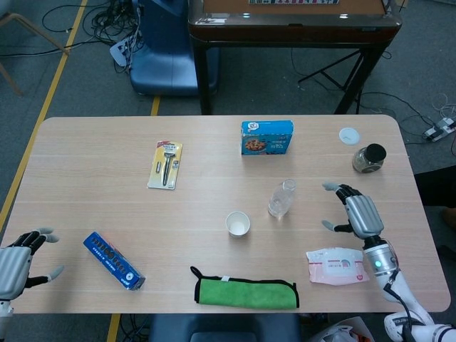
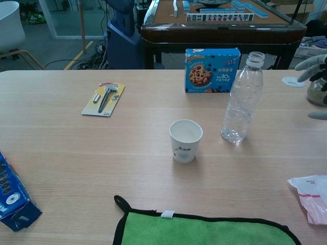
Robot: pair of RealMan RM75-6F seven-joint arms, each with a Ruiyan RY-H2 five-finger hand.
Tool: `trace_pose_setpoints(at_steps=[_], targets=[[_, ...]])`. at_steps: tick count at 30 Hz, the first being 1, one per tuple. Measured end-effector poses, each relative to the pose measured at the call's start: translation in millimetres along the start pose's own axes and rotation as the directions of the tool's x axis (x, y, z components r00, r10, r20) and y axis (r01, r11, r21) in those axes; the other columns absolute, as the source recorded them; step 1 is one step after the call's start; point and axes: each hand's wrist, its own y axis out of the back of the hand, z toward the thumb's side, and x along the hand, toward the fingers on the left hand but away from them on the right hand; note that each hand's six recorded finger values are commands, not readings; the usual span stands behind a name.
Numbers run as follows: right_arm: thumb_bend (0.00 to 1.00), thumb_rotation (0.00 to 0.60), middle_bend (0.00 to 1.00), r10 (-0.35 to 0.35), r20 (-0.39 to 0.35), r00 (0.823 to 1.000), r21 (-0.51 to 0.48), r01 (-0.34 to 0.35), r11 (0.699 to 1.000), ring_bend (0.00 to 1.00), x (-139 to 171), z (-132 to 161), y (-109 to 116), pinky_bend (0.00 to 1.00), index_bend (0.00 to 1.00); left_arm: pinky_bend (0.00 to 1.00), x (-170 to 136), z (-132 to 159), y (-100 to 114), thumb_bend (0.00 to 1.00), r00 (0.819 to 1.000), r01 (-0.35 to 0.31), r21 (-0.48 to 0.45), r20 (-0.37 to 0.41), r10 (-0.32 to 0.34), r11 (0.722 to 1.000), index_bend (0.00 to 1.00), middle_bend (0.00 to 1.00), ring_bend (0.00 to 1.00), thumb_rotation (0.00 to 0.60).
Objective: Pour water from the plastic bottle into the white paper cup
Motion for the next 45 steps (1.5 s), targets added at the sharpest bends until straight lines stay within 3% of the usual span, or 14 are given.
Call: trace_pose_setpoints(at_steps=[13, 33, 45], targets=[[0.02, 0.600, 0.26, 0.041, -0.068, 0.997, -0.138, -0.050, 0.989, 0.21, -44, 33, -39, 0.35, 0.23, 0.55, -2, 2, 2, 0.11, 1.000, 0.005, -0.016, 0.006, -0.005, 1.000, 0.41, 0.31, 0.31, 0.600], [0.02, 0.600, 0.26, 0.112, -0.022, 0.994, -0.226, -0.114, 0.968, 0.21, -68, 24, -73, 0.35, 0.23, 0.55, -2, 2, 3, 0.11, 1.000, 0.009, -0.024, 0.007, -0.008, 1.000, 0.41, 0.31, 0.31, 0.600], [0.02, 0.600, 0.28, 0.142, -0.049, 0.989, -0.271, -0.150, 0.951, 0.21, -82, 39, -91, 0.35, 0.25, 0.55, -2, -2, 4, 0.11, 1.000, 0.005, -0.026, -0.006, -0.005, 1.000, 0.42, 0.33, 0.31, 0.600]])
